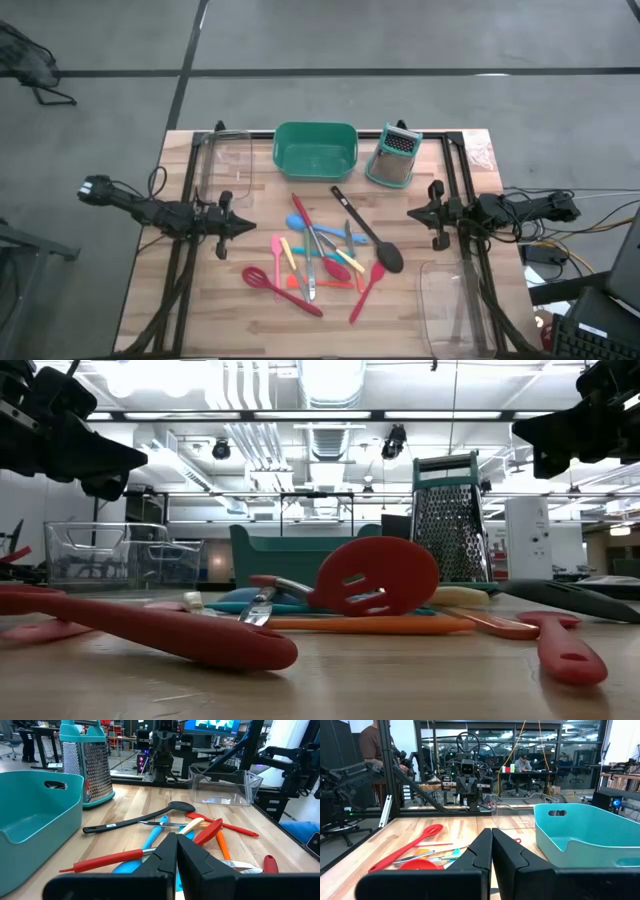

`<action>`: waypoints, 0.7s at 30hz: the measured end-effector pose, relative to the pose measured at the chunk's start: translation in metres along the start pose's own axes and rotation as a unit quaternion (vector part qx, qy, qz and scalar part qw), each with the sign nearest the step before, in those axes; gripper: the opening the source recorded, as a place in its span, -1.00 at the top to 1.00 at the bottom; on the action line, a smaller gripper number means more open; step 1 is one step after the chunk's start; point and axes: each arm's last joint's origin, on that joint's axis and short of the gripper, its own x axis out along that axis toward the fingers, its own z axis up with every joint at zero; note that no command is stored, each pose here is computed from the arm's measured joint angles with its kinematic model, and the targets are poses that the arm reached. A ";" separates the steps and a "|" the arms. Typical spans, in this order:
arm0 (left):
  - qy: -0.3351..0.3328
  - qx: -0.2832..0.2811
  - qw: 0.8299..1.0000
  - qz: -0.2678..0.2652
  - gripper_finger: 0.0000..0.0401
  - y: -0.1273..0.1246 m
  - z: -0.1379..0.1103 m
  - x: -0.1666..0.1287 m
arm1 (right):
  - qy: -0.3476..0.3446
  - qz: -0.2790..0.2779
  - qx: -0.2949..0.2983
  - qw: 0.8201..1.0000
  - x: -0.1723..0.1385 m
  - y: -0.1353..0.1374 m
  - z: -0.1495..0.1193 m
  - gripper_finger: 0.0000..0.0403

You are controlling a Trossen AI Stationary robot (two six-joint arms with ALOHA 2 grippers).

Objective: Pick & Place Kitchen Items

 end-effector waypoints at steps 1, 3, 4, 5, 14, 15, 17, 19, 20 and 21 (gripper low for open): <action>0.000 0.000 1.000 0.000 0.94 0.000 0.000 0.000 | 0.000 0.000 0.001 1.000 0.000 0.000 0.000 0.96; 0.000 0.000 1.000 0.000 0.94 0.000 0.000 0.000 | 0.000 0.000 0.000 1.000 0.000 0.000 0.000 0.96; 0.000 0.000 1.000 0.000 0.94 0.000 0.000 0.000 | 0.000 0.000 0.000 1.000 0.000 0.000 0.000 0.96; 0.000 0.000 1.000 0.000 0.94 0.000 0.000 0.000 | 0.000 0.000 0.000 1.000 0.000 0.000 0.000 0.96; 0.000 0.000 1.000 0.000 0.94 0.000 0.000 0.000 | 0.000 0.000 0.000 1.000 0.000 0.000 0.000 0.96; 0.000 0.000 1.000 0.000 0.94 0.000 0.000 0.000 | -0.001 0.000 0.001 1.000 0.000 0.000 0.000 0.96; 0.000 0.000 1.000 0.000 0.94 0.000 0.000 0.000 | -0.001 0.000 0.003 1.000 0.000 0.000 0.000 0.96; 0.000 0.000 1.000 0.000 0.94 0.000 0.000 0.000 | -0.004 0.001 0.029 1.000 0.000 0.000 0.001 0.96; 0.000 0.000 1.000 0.000 0.94 0.000 0.000 0.000 | -0.008 0.001 0.048 0.999 0.000 0.000 0.002 0.96; 0.000 0.000 1.000 0.000 0.94 0.000 0.000 0.000 | -0.018 0.002 0.067 0.998 0.000 0.000 0.004 0.96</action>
